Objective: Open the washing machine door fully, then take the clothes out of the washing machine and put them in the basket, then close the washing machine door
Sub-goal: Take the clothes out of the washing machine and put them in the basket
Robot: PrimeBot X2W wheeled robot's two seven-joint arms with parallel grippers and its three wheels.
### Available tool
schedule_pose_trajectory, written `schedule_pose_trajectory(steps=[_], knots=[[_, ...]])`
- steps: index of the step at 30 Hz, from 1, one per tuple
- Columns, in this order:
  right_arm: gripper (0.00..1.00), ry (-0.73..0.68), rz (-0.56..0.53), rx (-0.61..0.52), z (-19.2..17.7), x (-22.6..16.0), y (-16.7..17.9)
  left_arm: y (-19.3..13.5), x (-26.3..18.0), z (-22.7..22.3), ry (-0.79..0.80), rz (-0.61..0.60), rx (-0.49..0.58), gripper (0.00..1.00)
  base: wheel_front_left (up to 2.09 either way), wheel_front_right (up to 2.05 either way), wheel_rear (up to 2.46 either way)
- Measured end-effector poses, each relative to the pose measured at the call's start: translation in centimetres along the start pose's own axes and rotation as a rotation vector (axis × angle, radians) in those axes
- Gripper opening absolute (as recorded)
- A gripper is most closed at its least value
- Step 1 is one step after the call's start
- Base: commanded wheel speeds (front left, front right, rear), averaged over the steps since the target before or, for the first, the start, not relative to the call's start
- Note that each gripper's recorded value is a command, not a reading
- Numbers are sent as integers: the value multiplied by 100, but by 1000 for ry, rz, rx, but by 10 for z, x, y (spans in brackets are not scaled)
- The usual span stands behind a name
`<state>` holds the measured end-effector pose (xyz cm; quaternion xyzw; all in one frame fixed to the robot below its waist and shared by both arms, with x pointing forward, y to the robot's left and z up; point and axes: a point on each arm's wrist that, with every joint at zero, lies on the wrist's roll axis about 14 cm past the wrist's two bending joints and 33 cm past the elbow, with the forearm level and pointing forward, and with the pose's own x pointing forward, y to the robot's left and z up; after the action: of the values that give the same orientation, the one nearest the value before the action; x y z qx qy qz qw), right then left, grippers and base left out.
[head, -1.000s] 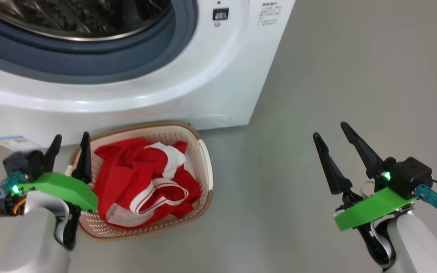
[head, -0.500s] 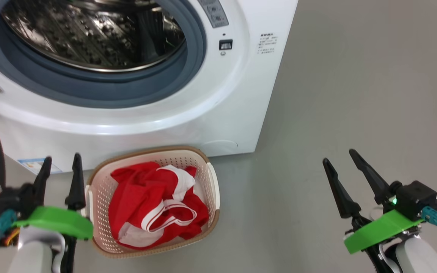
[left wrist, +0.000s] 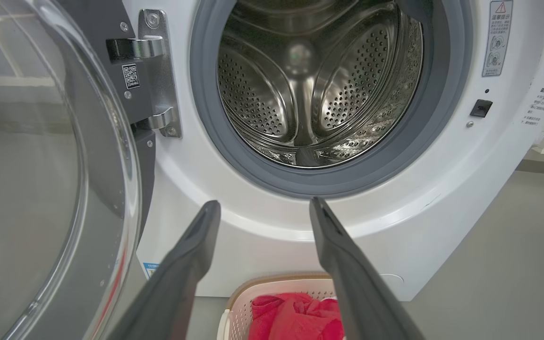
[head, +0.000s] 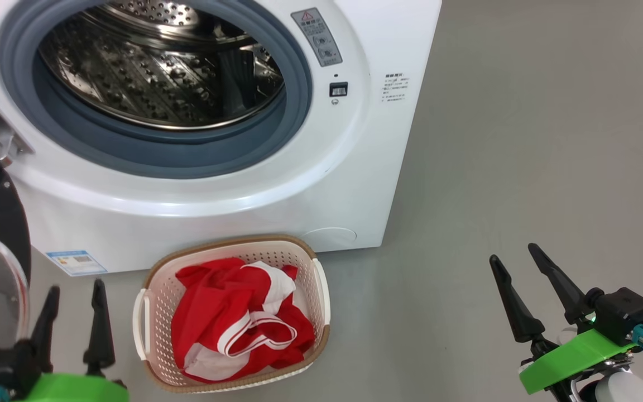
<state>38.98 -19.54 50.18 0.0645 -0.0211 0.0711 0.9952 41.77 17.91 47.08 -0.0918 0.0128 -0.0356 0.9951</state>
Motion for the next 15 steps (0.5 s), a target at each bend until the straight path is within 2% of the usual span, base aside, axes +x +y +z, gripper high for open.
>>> schedule_pose_trajectory(steps=[6,15], knots=[[100,3,-5,0,-1,-5,-2,-1,-17,-2,2,10,-7,100,0,0,0],[100,9,-13,0,-3,-4,-4,2,-17,-4,4,24,-15,100,0,0,0]])
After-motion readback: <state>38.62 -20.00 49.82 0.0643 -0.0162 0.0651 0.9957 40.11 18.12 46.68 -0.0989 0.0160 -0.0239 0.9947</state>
